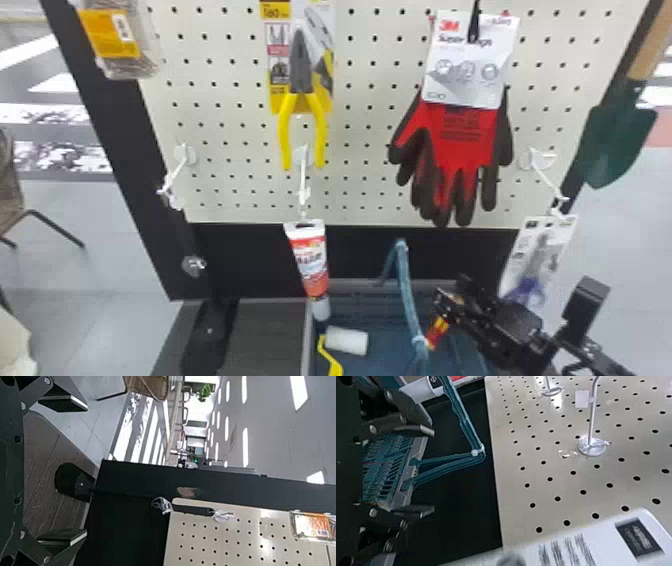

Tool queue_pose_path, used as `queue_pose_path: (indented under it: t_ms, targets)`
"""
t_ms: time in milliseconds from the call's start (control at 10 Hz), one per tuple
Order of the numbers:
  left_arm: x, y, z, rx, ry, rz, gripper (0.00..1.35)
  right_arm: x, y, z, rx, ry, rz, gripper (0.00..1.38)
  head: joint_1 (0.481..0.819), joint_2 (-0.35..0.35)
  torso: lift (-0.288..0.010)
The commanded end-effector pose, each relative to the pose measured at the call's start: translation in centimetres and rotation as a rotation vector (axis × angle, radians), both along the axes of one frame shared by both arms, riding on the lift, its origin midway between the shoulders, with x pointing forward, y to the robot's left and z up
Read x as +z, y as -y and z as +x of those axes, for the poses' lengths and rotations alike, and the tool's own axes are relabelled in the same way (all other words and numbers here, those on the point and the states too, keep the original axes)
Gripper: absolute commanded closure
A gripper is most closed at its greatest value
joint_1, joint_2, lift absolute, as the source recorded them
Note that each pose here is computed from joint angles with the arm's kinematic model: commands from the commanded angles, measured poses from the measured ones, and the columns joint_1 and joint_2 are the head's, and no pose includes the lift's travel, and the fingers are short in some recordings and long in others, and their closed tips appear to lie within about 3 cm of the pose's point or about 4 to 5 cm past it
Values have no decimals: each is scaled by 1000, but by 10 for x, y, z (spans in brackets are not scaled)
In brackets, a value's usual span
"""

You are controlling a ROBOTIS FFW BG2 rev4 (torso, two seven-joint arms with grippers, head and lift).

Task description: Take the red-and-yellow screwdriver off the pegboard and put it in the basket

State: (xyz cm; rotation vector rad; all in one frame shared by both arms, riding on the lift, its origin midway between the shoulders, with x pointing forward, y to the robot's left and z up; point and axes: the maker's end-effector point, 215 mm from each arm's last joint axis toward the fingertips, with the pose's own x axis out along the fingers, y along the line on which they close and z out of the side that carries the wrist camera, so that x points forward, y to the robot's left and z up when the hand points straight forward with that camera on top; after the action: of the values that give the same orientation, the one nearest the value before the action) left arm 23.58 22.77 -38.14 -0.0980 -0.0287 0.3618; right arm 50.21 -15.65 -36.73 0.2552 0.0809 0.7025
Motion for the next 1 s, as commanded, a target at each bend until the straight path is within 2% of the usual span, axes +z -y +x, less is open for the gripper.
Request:
queue_pose_path:
  t_ms: [0,200,900]
  targets:
    - [0,0,1,-1,2,0,185,-1,1,0,-2,-3,7,157,549,0,-100]
    - [0,0,1,-2,2,0,185,-1,1,0,-4,-5,10,274,549,0,-100]
    - [0,0,0,-2,0,0,185,2,0,0,2,-2,1,285,549,0,-100]
